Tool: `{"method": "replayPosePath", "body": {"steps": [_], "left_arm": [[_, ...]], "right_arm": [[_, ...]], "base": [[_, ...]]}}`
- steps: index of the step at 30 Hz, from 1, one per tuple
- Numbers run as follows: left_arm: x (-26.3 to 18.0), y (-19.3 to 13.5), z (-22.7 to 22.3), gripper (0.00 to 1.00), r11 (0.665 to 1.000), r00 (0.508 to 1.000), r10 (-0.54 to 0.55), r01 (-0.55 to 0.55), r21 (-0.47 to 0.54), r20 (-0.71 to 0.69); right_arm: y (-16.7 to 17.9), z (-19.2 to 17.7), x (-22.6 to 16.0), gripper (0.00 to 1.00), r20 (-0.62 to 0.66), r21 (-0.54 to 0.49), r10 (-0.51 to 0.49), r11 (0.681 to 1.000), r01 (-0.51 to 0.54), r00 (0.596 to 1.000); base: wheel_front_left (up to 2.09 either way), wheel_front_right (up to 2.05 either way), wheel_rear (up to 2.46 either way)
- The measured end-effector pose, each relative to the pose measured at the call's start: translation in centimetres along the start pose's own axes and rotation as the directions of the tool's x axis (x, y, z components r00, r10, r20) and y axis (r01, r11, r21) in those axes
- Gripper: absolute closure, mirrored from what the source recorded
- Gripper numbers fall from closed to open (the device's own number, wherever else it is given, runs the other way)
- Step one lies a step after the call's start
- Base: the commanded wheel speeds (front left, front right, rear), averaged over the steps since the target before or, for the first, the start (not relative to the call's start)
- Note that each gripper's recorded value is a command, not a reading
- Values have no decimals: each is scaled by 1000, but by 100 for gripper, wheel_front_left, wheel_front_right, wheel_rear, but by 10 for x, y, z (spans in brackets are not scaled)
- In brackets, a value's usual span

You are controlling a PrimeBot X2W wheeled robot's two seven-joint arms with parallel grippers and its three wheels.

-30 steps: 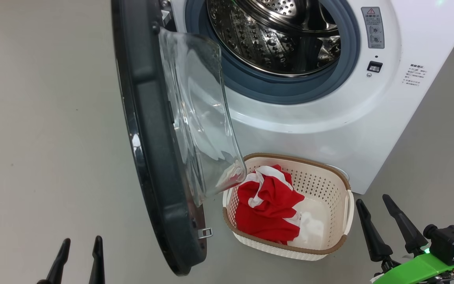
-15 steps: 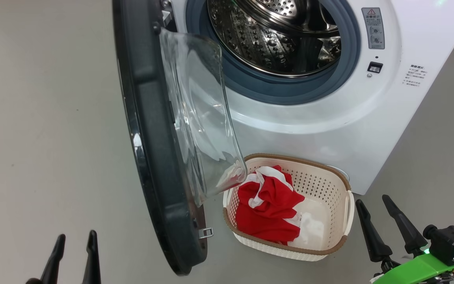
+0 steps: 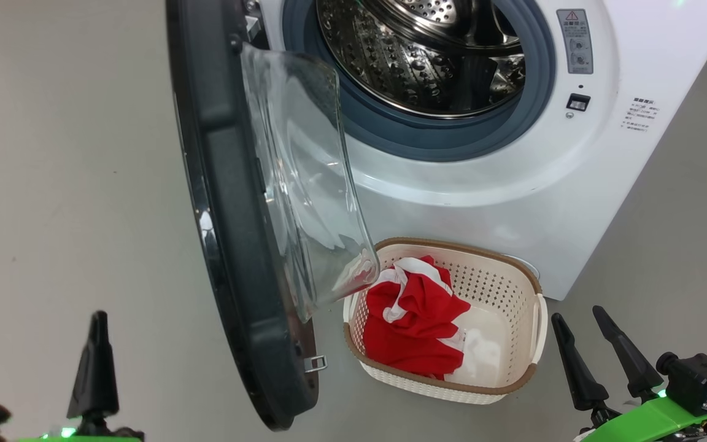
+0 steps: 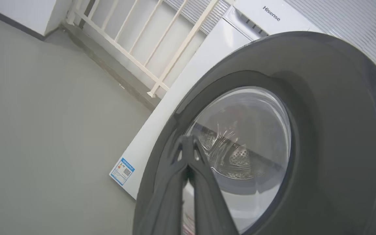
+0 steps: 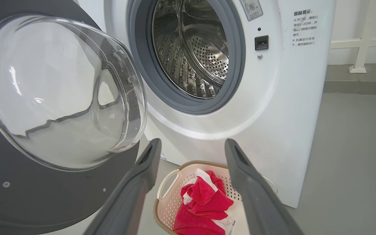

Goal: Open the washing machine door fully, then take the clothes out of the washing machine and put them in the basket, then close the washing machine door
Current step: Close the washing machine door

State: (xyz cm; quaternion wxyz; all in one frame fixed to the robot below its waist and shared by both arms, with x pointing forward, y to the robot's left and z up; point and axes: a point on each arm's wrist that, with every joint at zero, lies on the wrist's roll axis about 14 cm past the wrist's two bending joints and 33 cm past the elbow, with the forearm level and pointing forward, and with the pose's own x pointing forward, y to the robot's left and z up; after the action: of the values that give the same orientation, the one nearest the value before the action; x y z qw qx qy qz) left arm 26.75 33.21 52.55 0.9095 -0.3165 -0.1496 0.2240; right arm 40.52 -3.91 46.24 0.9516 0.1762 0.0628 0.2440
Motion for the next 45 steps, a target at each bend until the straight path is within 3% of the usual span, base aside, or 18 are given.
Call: {"method": "replayPosePath", "body": {"steps": [3,6,15,32,45], "left_arm": [[7,-6,6,100,988,1000,-21,22,-155,6],[9,-20,4,100,952,998,-65,54,-302,-27],[9,-80,3,100,771,941,-295,133,-623,-164],[-8,-104,-21,100,678,805,-483,97,-728,-343],[7,-137,-39,100,669,755,-552,150,-728,-352]], "right_arm": [[-1,0,-1,0,1,3,-6,1000,6,1000],[-3,0,-3,0,2,4,-13,1000,13,1000],[-9,-1,-5,0,0,8,-29,1000,29,1000],[-17,-4,-10,0,-5,13,-56,998,56,998],[-30,-2,-14,0,4,19,-95,995,94,996]], "base": [[0,0,0],[0,0,0],[0,0,0],[0,0,0],[0,0,0]]}}
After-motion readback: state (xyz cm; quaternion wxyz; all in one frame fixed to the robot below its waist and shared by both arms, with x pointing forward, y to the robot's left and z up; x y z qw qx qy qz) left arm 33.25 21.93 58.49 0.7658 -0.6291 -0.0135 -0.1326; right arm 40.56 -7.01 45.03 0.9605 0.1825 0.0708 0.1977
